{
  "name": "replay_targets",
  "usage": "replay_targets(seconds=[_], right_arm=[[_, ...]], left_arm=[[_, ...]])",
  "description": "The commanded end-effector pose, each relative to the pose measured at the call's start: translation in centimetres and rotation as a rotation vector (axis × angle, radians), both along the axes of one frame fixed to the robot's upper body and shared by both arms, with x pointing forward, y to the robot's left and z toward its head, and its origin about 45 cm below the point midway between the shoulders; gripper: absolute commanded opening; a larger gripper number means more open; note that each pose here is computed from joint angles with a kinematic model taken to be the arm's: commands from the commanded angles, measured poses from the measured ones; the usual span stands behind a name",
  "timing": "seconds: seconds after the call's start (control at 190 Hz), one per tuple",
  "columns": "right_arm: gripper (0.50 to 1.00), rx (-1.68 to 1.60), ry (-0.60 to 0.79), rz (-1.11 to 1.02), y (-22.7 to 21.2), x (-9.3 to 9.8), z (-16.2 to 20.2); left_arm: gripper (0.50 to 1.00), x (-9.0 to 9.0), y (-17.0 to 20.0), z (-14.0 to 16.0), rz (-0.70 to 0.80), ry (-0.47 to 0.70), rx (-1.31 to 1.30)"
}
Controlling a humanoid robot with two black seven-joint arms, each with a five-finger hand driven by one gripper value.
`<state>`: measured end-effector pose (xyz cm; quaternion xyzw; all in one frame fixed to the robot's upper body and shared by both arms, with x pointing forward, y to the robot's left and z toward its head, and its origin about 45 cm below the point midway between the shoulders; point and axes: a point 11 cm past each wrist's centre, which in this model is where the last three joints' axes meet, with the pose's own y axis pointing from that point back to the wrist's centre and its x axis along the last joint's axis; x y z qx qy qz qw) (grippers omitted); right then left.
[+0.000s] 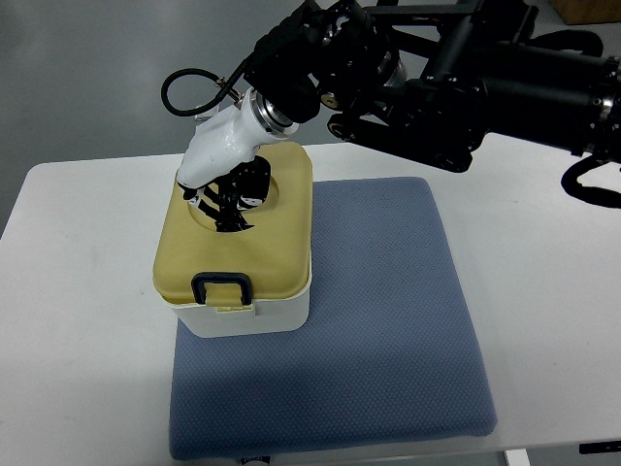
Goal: Open white storage box with right hand
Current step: 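Lower the right hand onto the black lid handle and grasp it, then lift the yellow lid up off the white box with the right hand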
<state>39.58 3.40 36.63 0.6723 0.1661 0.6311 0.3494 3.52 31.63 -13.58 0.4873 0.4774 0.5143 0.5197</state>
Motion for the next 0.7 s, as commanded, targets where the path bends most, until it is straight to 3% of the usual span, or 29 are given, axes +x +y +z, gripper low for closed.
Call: replay_targets(seconds=[0.0,0.695], right_arm=[[0.5,-0.003,-0.003,0.0,-0.1,0.1,0.0],[0.5,0.09,-0.121,0.041,1.1,0.1,7.0]], left_arm=[[1.0,0.0,0.0,0.0,0.0,0.0,0.0],[1.0,0.0,0.0,0.0,0.0,0.0,0.0]])
